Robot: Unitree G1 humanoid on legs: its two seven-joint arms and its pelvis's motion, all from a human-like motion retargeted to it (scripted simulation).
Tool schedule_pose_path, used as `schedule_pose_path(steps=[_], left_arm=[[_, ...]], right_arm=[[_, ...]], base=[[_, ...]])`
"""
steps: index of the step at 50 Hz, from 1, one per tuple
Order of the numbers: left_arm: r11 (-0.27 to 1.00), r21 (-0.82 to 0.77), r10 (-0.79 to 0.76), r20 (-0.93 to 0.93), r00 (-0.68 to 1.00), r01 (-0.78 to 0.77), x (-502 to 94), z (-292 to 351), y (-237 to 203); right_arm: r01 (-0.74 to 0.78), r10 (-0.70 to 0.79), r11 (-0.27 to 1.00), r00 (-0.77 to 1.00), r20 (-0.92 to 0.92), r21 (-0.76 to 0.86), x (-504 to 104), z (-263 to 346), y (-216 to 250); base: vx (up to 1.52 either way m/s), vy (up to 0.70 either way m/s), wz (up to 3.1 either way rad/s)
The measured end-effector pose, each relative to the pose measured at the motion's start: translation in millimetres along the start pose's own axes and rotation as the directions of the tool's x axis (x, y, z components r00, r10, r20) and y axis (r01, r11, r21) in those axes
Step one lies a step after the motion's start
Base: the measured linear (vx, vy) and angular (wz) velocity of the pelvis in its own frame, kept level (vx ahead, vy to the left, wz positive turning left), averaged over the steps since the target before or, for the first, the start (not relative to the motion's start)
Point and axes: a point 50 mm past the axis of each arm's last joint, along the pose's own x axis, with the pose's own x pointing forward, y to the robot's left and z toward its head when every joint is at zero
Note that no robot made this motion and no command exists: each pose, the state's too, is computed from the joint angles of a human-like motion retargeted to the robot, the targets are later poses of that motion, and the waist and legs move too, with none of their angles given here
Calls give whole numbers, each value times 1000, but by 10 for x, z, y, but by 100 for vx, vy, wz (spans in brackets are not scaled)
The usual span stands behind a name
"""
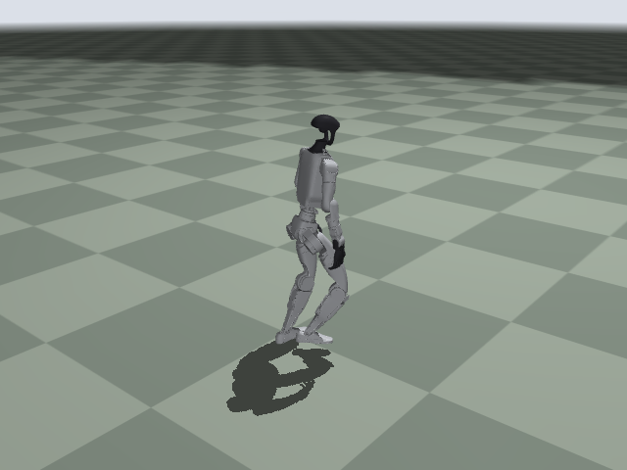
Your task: Walk
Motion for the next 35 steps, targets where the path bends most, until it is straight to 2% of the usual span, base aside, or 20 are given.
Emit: schedule_pose_path(steps=[8,20,35], left_arm=[[1000,21,9,-9,1000,-9,-11,-27,10],[996,34,73,143,987,-79,-7,375,198],[989,57,115,296,948,-137,-57,764,327]], right_arm=[[-29,29,997,1000,5,-70,-10,66,-32],[-45,45,990,999,0,-136,-41,103,-99],[9,9,993,989,149,-118,-128,335,-200]], base=[[-11,11,165],[-4,4,77],[-2,1,43]])
